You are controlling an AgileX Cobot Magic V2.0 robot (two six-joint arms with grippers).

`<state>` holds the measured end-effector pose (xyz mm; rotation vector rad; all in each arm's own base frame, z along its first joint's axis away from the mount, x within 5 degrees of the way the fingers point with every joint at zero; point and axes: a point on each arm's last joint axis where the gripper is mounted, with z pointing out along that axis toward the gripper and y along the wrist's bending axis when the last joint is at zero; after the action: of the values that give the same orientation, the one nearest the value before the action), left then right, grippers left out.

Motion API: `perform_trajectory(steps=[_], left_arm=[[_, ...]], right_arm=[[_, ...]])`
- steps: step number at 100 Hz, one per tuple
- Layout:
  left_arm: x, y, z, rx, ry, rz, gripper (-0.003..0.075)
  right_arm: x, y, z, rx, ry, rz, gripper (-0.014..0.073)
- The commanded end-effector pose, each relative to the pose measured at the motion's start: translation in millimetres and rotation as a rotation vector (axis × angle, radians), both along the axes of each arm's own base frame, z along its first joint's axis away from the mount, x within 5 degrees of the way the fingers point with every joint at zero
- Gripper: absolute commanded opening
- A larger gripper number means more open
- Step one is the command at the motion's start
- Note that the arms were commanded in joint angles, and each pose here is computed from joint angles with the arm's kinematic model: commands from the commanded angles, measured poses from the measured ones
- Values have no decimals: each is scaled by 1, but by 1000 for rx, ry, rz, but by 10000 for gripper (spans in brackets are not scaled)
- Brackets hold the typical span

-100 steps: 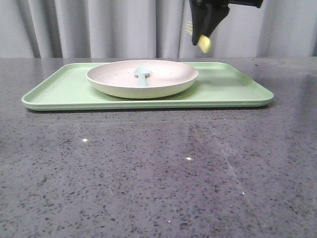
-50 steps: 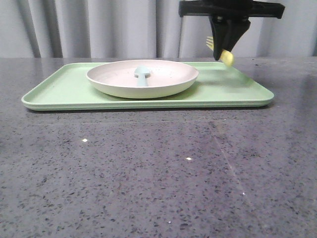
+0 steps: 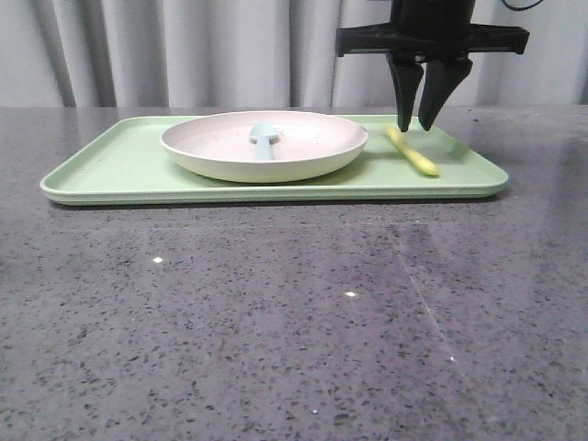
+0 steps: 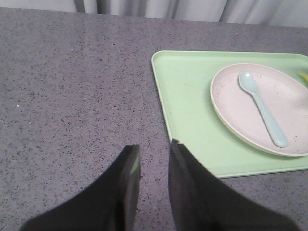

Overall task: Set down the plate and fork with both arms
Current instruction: 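Move the fork beside the plate and lower it onto the tray, then open the right gripper and raise it away from the fork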

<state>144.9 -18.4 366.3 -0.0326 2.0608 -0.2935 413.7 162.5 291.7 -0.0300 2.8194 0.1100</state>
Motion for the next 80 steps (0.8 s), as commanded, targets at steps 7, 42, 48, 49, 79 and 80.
perform_trajectory(steps=[7, 42, 48, 49, 79, 80], left_arm=[[1, 0, 15, -31, -96, 17, 153], [1, 0, 15, -31, -98, 18, 153], [1, 0, 15, -31, -98, 18, 153], [1, 0, 15, -31, -98, 18, 153], [1, 1, 17, -21, -116, 25, 153], [2, 1, 17, -22, -118, 26, 153]], right_arm=[[-14, -12, 29, -31, 7, -3, 242], [-25, -14, 46, -19, -27, 6, 242], [-32, -12, 53, -16, -45, 19, 242], [-32, -13, 54, -15, -48, 20, 242], [-76, -20, 82, 47, -188, 51, 242], [-78, -21, 84, 51, -197, 51, 242]])
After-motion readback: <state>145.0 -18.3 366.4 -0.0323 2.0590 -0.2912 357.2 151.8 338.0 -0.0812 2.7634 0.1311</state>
